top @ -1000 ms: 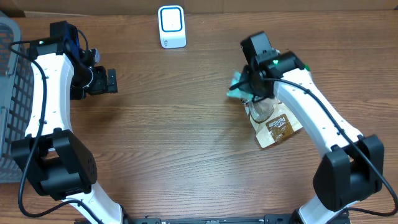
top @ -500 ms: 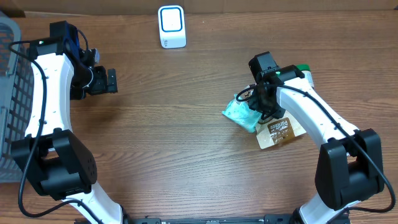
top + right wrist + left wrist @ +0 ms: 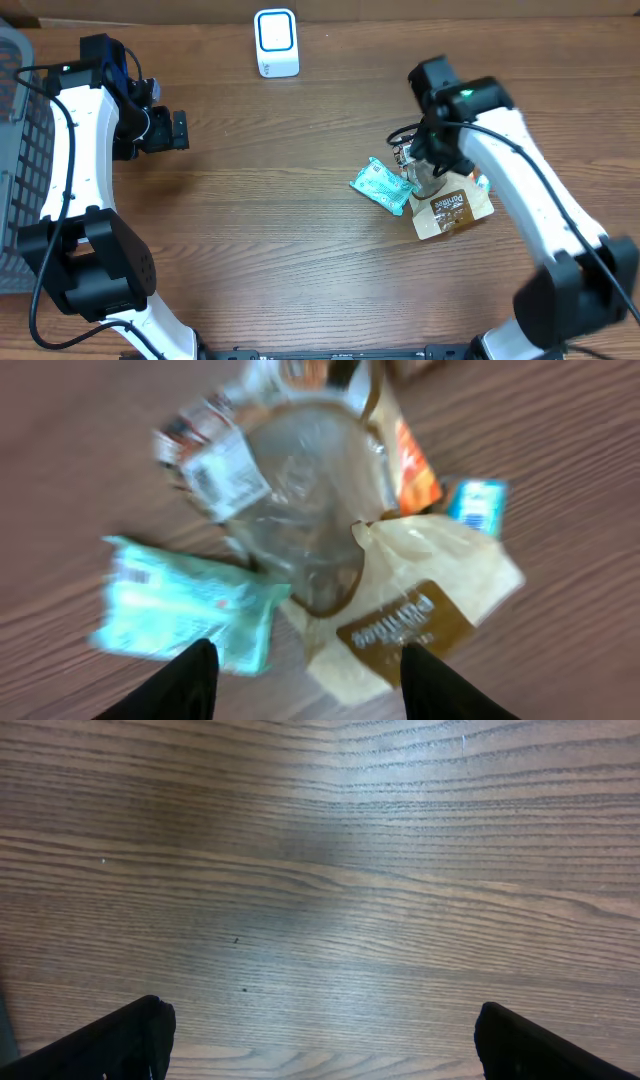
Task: Scan the item barcode
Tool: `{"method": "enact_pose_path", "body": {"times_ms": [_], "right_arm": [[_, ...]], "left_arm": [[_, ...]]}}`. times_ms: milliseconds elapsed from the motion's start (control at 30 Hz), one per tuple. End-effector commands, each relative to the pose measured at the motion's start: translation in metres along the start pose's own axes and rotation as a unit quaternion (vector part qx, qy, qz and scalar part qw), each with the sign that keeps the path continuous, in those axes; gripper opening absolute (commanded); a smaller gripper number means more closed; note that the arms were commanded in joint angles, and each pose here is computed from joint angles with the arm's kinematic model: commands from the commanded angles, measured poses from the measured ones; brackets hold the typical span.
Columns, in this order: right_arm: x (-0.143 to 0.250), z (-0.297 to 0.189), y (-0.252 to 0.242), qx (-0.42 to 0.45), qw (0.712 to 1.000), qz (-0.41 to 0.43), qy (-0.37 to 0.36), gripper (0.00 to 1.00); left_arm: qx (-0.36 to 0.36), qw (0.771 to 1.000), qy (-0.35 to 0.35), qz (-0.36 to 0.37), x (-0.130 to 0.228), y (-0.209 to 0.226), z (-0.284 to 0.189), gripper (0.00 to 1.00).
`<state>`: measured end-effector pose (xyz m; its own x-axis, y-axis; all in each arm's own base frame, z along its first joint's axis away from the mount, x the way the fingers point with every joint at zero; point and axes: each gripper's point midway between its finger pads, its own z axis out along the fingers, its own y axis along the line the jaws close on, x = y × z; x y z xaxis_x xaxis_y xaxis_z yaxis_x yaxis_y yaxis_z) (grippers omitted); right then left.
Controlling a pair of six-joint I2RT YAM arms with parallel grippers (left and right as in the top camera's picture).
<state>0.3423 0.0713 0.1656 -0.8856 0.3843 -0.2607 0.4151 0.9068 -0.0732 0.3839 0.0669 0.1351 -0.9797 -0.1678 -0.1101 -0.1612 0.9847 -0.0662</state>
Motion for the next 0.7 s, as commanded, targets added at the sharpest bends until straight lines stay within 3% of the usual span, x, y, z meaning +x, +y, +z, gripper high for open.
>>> {"method": "enact_pose_path", "body": {"times_ms": [0,67,100,133,300,533,667], "right_arm": [[-0.009,-0.084,0.001,-0.074,0.993,-0.018,-0.085,0.56],[0.002,-0.114,0.000,-0.102,0.988,-0.052,-0.102,0.59],[0.010,-0.127,-0.002,-0.115,0.986,-0.063,-0.105,0.91],[0.019,-0.138,-0.005,-0.128,0.983,-0.069,-0.108,1.00],[0.045,-0.177,-0.020,-0.185,0.971,-0.080,-0.129,1.00],[0.066,-0.187,-0.052,-0.173,0.973,-0.081,-0.125,1.00],[0.063,-0.206,-0.064,-0.195,0.964,-0.064,-0.171,1.00]], "left_arm": [[-0.001,1.000,-0.020,0.008,-0.005,-0.001,-0.013,0.99],[-0.001,1.000,-0.020,0.008,-0.005,-0.001,-0.013,1.00],[-0.001,1.000,-0.020,0.008,-0.005,-0.001,-0.013,1.00],[-0.001,1.000,-0.020,0.008,-0.005,-0.001,-0.013,1.00],[-0.001,1.000,-0.021,0.008,-0.006,-0.001,-0.013,1.00],[-0.001,1.000,-0.020,0.008,-0.005,-0.001,-0.013,0.99],[-0.001,1.000,-0.020,0.008,-0.005,-0.001,-0.013,0.99]]}}
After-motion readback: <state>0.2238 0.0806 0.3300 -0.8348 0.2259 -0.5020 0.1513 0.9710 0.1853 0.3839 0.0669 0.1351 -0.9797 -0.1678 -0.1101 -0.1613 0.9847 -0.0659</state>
